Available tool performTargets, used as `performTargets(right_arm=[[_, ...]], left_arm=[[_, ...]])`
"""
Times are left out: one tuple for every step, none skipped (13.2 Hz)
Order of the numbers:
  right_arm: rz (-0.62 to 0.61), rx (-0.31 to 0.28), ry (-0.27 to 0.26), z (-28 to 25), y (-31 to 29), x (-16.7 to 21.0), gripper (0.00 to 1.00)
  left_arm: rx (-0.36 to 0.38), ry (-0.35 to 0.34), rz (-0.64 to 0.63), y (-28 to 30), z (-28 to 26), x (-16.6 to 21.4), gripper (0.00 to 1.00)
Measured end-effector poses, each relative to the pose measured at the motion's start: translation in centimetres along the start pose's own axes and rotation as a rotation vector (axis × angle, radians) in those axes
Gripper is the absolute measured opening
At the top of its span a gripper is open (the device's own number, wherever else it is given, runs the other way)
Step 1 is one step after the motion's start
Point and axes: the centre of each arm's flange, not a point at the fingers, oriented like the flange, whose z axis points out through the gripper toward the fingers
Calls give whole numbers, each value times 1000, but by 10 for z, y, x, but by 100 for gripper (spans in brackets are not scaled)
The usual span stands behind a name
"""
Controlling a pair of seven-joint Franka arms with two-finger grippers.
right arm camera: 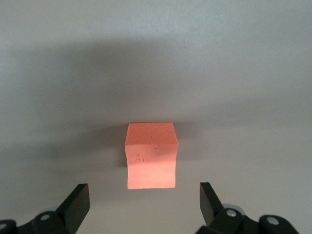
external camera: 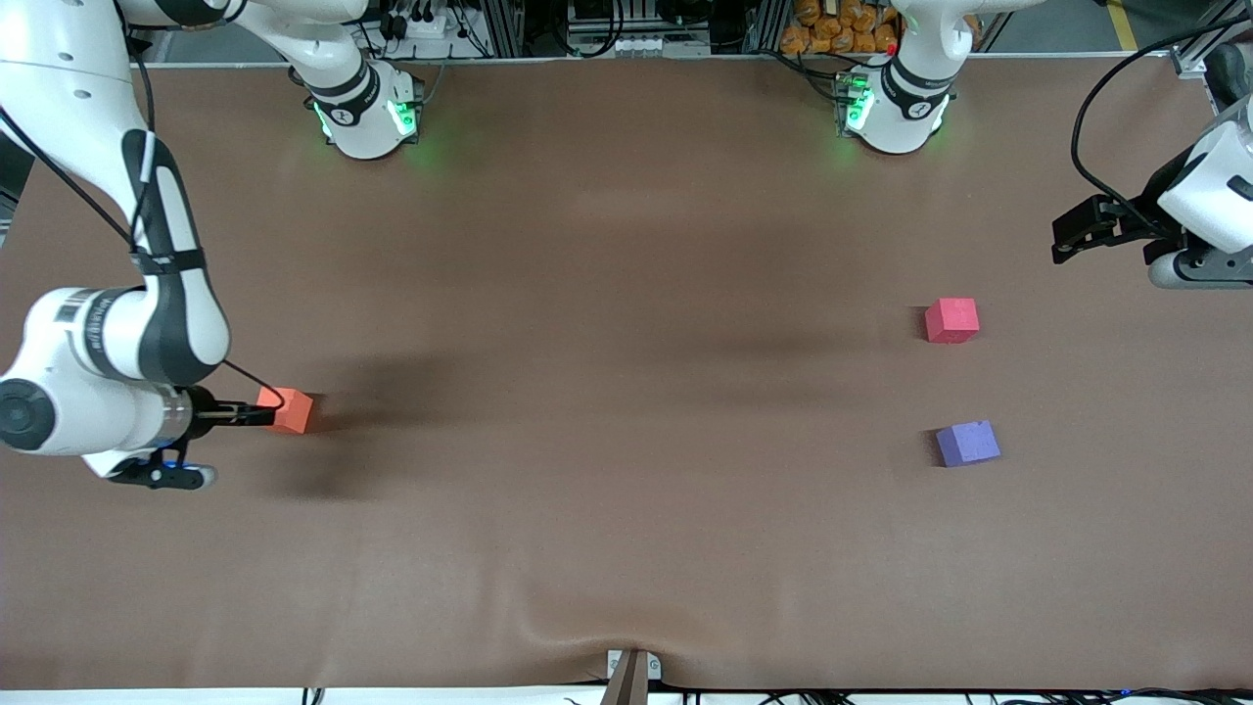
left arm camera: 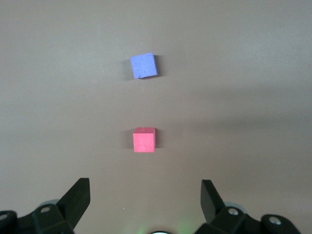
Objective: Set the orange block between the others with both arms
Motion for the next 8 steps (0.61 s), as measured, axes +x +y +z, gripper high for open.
performTargets(right_arm=[[-1, 0, 3, 13, 0, -3, 100], [-2, 1, 13, 25, 0, -5, 100], [-2, 2, 25, 36, 0, -8, 100], [-3, 2, 41, 47, -1, -11, 100], [-3, 3, 54, 56, -1, -14, 100], [-3, 3, 64, 64, -1, -16, 100], [-4, 4, 71, 71, -1, -18, 100], [-4, 4, 73, 76, -1, -20, 100]], left_arm=[[0, 0, 0, 0, 0, 0, 100], [0, 0, -1, 0, 0, 0, 100], [0, 0, -1, -1, 0, 0, 100], [0, -1, -1, -1, 0, 0, 100], [0, -1, -1, -1, 0, 0, 100], [0, -1, -1, -1, 0, 0, 100], [0, -1, -1, -1, 0, 0, 100], [0, -1, -1, -1, 1, 0, 100]])
